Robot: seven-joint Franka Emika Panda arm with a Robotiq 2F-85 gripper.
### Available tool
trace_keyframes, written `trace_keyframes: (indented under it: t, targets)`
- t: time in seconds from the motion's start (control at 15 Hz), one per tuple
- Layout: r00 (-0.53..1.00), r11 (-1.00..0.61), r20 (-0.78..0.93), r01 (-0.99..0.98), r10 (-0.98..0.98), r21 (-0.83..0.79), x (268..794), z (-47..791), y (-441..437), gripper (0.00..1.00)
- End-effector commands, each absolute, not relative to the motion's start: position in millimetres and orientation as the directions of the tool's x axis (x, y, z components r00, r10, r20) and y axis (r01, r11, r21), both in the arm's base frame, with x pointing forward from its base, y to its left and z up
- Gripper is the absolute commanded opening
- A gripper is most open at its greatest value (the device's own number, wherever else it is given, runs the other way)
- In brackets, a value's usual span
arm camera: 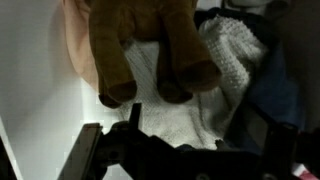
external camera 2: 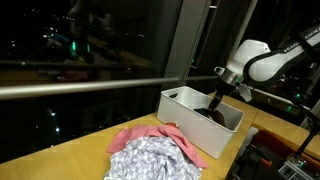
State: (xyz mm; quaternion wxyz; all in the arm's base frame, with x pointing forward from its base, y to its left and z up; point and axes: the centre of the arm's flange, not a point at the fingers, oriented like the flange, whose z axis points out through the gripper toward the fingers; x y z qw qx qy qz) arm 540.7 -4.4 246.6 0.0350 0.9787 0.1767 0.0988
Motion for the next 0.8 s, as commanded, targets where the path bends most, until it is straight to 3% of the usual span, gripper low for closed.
trace_keyframes:
  t: [0.0,0.47,0.53,0.6,0.73]
  targets:
    - [0.919,-0.934,0.174,0.334,0.353,0.128,533.6,233.1,-12.3,1.00]
    - [0.929,-0.939,0.141,0.330,0.341,0.098,525.4,199.2,-3.4,1.00]
    - [0.931,-0.940,0.136,0.329,0.339,0.095,524.9,195.4,-4.0,0.96]
    - [0.933,-0.941,0.131,0.326,0.335,0.091,524.4,191.7,-5.5,0.78]
    - [0.936,-0.944,0.126,0.320,0.329,0.082,523.2,188.2,-6.2,0.69]
